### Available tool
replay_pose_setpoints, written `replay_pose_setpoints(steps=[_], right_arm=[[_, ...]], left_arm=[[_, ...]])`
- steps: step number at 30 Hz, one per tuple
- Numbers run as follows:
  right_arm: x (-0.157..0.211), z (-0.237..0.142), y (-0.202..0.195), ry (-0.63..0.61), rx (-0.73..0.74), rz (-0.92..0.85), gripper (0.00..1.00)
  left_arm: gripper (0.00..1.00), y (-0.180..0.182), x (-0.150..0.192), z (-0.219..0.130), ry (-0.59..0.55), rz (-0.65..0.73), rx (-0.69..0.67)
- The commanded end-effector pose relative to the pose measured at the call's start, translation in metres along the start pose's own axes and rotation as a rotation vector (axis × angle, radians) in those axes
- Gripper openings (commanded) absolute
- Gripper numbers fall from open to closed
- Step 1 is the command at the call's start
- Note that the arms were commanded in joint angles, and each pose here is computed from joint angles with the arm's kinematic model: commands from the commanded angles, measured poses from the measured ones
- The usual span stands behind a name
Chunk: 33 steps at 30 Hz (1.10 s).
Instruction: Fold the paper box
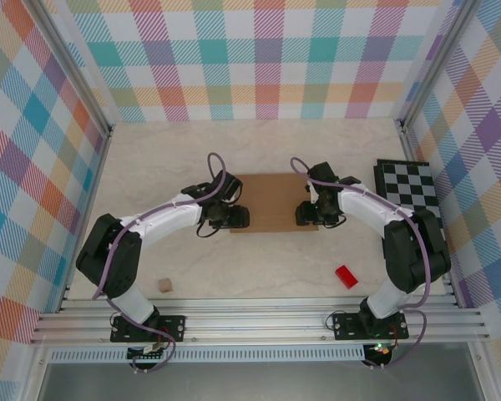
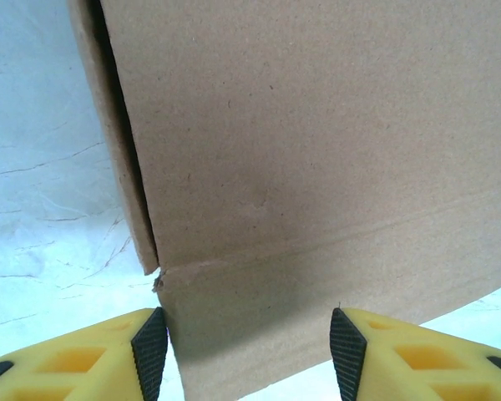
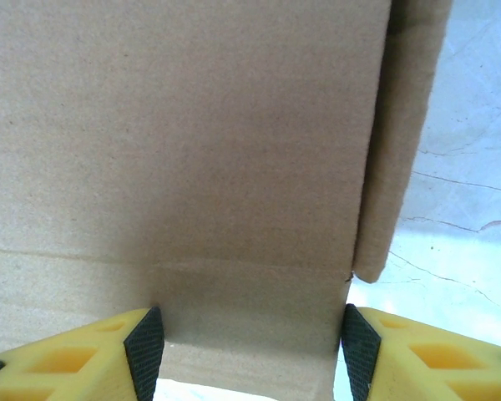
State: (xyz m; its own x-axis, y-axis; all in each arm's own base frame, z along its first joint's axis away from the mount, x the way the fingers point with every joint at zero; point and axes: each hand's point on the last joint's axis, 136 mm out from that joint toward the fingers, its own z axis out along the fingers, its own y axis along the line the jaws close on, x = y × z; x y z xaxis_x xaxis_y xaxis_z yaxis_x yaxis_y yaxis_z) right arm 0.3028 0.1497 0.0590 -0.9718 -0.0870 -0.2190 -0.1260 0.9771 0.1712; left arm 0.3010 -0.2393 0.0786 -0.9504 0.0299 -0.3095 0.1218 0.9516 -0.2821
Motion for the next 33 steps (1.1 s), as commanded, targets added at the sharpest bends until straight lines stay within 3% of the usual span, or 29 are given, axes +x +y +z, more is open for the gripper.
replay_pose_setpoints(steps=[1, 15, 23, 29, 33], right_arm=[[0.0, -0.001, -0.002, 0.01, 0.026, -0.026, 0.61], [-0.001, 0.002, -0.006, -0.001, 0.045, -0.032, 0.61], [-0.001, -0.002, -0.006, -0.005, 0.05, -0.043, 0.62], [-0.003, -0.005, -0.003, -0.017, 0.033, -0.051, 0.62], [-0.004, -0.007, 0.0, -0.015, 0.016, -0.039, 0.61]], left_arm=[[0.56, 0.001, 0.003, 0.003, 0.018, 0.055, -0.031], [0.54, 0.011, 0.003, 0.006, 0.004, 0.112, -0.079], [0.62, 0.018, -0.01, -0.016, -0.033, 0.174, -0.124], [0.63, -0.001, -0.047, -0.042, -0.126, 0.204, -0.051], [0.63, -0.002, -0.04, -0.032, -0.074, 0.163, -0.034]])
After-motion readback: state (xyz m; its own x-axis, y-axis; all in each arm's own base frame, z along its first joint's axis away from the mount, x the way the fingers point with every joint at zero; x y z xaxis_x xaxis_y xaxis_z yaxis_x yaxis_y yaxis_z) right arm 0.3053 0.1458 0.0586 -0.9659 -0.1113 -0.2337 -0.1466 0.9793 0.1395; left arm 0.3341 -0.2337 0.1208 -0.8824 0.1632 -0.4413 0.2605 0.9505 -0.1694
